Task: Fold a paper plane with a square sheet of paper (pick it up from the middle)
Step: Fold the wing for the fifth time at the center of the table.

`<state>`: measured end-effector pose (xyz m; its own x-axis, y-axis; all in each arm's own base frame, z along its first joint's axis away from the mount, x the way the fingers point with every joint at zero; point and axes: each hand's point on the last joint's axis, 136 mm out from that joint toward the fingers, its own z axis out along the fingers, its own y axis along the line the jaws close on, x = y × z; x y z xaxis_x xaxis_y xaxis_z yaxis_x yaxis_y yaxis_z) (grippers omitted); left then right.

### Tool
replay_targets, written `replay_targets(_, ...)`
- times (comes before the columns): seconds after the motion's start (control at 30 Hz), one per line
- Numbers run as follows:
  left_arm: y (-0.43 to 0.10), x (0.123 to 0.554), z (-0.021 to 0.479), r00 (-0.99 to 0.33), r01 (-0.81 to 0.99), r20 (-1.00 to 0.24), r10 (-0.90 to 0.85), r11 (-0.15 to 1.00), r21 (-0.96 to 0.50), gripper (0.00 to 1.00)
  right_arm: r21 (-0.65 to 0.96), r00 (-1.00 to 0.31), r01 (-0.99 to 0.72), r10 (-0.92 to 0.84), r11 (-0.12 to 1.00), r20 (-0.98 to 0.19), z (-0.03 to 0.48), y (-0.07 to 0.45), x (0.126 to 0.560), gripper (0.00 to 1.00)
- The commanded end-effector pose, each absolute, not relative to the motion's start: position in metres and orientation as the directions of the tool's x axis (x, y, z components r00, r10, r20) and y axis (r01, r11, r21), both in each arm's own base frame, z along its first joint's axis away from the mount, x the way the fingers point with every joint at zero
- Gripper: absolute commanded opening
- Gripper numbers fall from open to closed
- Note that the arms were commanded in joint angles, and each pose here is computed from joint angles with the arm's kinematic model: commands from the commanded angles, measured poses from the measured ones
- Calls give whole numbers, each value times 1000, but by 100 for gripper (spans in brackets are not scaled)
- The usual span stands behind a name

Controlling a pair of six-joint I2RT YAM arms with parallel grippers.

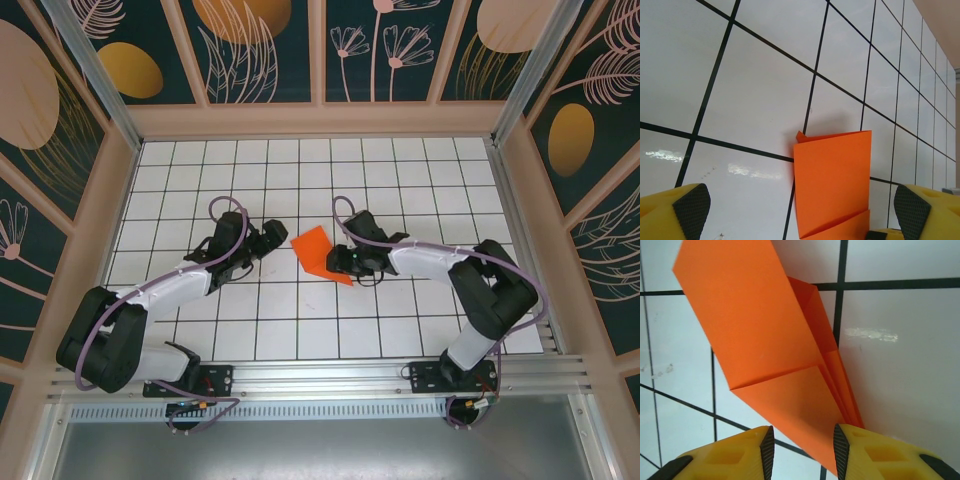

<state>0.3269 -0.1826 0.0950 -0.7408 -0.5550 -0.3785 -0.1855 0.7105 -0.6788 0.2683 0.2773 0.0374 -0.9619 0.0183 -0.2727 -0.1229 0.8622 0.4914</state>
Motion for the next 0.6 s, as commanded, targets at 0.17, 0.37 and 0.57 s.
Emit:
replay_targets(0.17, -194, 327, 98, -752, -161, -347, -560, 667, -728, 96, 443, -969, -124, -12, 888, -248, 15, 276, 278, 38)
replay_targets(0.37, -203, 323, 95, -774, -159, -308, -553, 641, -751, 94, 459, -965, -138, -14, 878, -263, 10, 273, 294, 38)
replay_targets(0.57, -228, 312, 90, -806, -183, -216, -551, 579, -794, 87, 522, -980, -76, 33, 850, -196, -1, 266, 293, 36)
